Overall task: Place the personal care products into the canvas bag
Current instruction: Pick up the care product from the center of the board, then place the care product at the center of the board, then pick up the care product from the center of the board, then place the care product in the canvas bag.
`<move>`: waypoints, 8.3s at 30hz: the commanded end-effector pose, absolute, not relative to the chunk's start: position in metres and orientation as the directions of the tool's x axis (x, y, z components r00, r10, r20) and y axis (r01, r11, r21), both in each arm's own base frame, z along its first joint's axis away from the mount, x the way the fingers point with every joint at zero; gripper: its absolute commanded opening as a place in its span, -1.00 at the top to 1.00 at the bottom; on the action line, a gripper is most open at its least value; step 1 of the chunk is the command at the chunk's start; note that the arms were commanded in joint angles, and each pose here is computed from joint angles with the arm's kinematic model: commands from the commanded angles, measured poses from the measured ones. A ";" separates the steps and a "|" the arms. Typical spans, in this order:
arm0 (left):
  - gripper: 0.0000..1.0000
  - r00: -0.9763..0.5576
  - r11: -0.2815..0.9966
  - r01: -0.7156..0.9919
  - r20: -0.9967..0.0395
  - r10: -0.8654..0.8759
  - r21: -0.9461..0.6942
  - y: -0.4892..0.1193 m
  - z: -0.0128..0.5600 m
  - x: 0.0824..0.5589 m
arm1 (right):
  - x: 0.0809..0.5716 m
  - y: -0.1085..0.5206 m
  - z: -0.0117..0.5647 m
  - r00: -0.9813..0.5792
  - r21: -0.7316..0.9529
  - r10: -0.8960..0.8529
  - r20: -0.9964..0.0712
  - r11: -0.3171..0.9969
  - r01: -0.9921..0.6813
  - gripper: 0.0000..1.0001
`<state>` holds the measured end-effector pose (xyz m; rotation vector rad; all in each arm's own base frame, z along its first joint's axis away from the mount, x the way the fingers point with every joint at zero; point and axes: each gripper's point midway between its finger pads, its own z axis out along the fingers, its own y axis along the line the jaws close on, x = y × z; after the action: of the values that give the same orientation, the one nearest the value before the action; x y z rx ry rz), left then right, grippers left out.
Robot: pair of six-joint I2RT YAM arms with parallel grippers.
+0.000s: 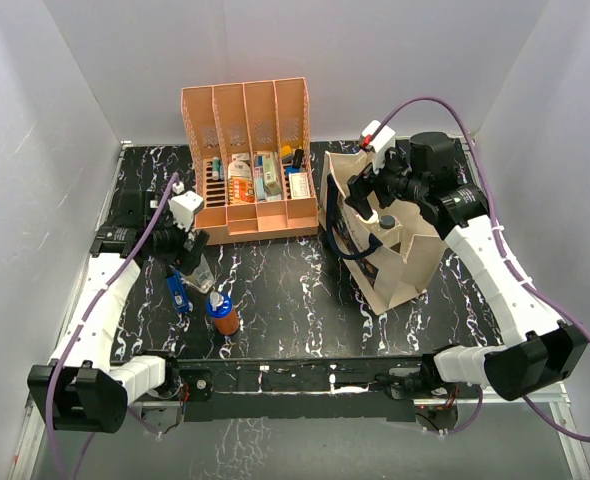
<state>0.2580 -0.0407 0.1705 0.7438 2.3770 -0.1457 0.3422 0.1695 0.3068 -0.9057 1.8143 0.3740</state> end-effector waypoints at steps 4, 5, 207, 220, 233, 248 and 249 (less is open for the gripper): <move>-0.78 -0.641 0.818 0.573 -0.595 0.484 0.048 -0.052 0.153 0.259 | 0.338 0.170 0.332 -0.108 -0.198 -0.391 -0.914 0.664 -0.721 -0.80; -0.67 -0.633 0.811 0.584 -0.602 0.487 0.043 -0.055 0.153 0.259 | 0.337 0.170 0.332 -0.109 -0.197 -0.391 -0.914 0.662 -0.723 -0.80; -0.95 -0.353 0.836 0.549 -0.910 0.216 -0.015 -0.080 0.273 0.316 | 0.297 0.167 0.521 0.194 -0.285 -0.210 -0.958 0.677 -0.679 0.84; -0.95 -0.351 0.824 0.565 -0.914 0.204 -0.033 -0.084 0.274 0.312 | 0.327 0.110 0.458 0.040 -0.269 -0.289 -0.956 0.821 -0.504 0.84; -0.94 -0.353 0.817 0.576 -0.912 0.210 -0.034 -0.086 0.270 0.310 | 0.323 0.102 0.415 -0.034 -0.239 -0.297 -0.954 0.826 -0.511 0.85; -0.94 -0.357 0.802 0.595 -0.910 0.213 -0.046 -0.089 0.266 0.309 | 0.298 0.098 0.377 -0.075 -0.315 -0.441 -0.895 0.740 -0.595 -0.47; -0.94 -0.357 0.800 0.598 -0.910 0.213 -0.047 -0.090 0.266 0.309 | 0.295 0.092 0.373 -0.090 -0.327 -0.459 -0.884 0.744 -0.583 -0.50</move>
<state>0.3108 -0.0866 0.2605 0.5855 1.9666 -0.4376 0.3093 0.1059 0.3758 -0.7753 1.7262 0.2142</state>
